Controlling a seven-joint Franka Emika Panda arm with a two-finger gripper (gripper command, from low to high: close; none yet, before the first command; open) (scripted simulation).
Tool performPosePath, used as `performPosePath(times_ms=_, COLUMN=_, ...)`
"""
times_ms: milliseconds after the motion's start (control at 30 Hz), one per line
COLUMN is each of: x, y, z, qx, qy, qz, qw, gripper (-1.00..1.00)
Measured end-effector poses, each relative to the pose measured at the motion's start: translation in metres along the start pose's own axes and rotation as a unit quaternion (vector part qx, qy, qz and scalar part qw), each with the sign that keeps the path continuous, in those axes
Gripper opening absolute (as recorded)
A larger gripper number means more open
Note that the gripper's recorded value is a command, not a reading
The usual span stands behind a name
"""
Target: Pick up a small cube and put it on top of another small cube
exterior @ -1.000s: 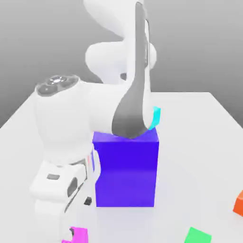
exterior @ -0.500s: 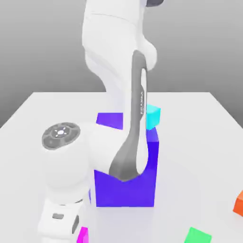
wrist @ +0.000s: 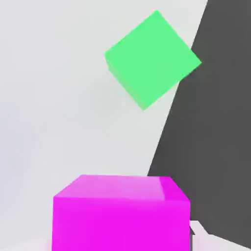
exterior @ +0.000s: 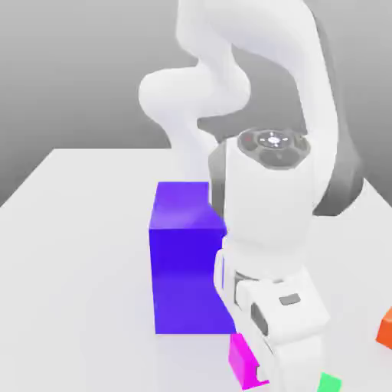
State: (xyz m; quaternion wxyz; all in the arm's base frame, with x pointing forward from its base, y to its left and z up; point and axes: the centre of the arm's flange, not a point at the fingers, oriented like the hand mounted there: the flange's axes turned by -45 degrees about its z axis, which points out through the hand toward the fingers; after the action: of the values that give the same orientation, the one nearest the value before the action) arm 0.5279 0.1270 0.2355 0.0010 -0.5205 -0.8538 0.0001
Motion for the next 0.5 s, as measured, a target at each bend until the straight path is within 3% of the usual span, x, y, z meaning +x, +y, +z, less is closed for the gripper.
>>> performPosePath(times_ms=167, x=0.043, y=0.014, z=0.032, qx=0.0, qy=-0.001, qz=-0.059, qw=0.998, gripper=-1.0)
performPosePath(times_ms=200, x=0.044, y=0.014, z=0.046, qx=0.0, qy=-0.001, qz=-0.06, qw=0.998, gripper=1.0)
performPosePath(times_ms=400, x=0.044, y=0.014, z=0.054, qx=0.0, qy=-0.001, qz=-0.06, qw=0.998, gripper=1.0)
performPosePath(times_ms=500, x=0.045, y=0.015, z=0.025, qx=-0.001, qy=-0.001, qz=-0.061, qw=0.998, gripper=1.0)
